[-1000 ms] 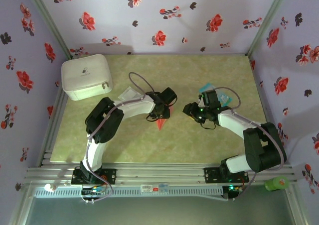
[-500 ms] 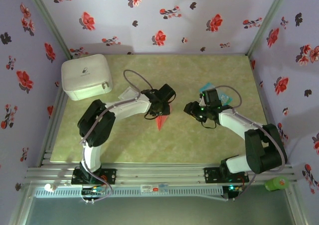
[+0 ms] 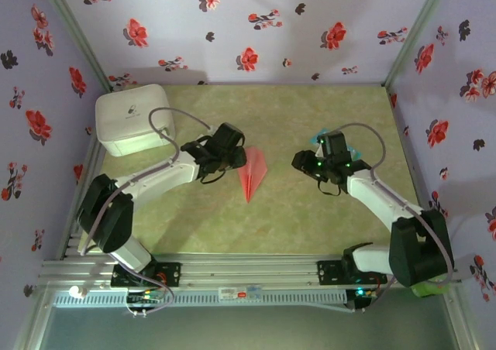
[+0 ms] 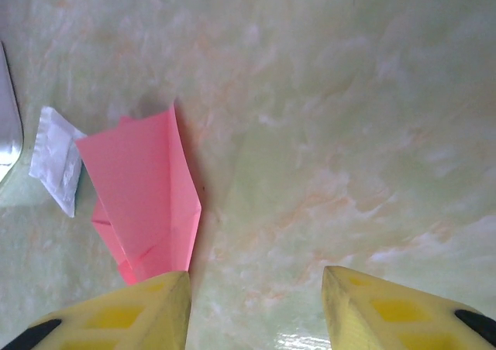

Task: Fold a paper plane with a square sheet of paper (pick it up from the middle)
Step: Move a paper plane to the center of the table, then reset both arms

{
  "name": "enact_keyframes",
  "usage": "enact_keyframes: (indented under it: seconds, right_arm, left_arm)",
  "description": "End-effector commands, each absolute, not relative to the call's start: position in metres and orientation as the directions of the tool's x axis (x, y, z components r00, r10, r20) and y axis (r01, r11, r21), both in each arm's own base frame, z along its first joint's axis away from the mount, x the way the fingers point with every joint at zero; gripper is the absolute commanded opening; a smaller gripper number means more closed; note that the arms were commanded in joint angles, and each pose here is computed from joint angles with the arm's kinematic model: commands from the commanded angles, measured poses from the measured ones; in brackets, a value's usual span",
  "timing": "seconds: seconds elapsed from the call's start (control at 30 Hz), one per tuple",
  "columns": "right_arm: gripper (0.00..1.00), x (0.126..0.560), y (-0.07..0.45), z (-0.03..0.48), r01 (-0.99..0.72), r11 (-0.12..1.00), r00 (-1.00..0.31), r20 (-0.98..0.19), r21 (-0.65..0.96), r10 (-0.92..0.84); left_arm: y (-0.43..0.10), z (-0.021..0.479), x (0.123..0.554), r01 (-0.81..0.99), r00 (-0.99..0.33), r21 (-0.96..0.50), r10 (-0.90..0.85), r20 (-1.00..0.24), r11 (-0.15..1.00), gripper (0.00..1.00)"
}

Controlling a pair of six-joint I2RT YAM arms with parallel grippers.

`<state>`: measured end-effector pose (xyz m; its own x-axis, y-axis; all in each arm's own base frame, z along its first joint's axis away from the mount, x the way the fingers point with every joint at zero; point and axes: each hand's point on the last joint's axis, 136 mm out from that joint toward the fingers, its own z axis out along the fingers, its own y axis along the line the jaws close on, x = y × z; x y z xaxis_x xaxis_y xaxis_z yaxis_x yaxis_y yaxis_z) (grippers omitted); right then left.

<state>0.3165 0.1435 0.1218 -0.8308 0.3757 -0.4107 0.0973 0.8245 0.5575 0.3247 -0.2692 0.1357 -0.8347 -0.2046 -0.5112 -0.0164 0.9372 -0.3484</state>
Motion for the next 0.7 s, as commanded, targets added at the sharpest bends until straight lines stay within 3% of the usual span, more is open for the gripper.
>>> enact_keyframes:
  seconds: [0.0,0.2,0.47,0.57,0.67]
  right_arm:
    - [0.49,0.326,0.111,0.148,0.084,0.909,-0.759,-0.565,0.408,0.323]
    - [0.62,0.334,0.057,0.176,0.164,0.972,-0.624,-0.745,0.171,0.236]
    - [0.74,0.334,0.001,0.198,0.288,0.957,-0.509,-0.852,-0.030,0.126]
    - [0.80,0.340,-0.008,0.193,0.300,0.952,-0.438,-0.895,-0.056,0.086]
    - [0.82,0.351,-0.003,0.179,0.262,0.963,-0.366,-0.930,-0.057,0.044]
  left_arm:
    - [-0.246,0.144,0.331,-0.038,-0.796,-0.347,-0.238,-0.557,0.937,0.41]
    - [-0.202,0.142,0.330,-0.108,-0.761,-0.363,-0.312,-0.570,0.926,0.41]
    - [-0.135,0.151,0.321,-0.138,-0.688,-0.292,-0.304,-0.659,0.946,0.43]
    - [-0.106,0.156,0.318,-0.132,-0.630,-0.189,-0.230,-0.742,0.973,0.59]
    - [-0.073,0.156,0.320,-0.164,-0.554,-0.091,-0.168,-0.815,0.982,0.89]
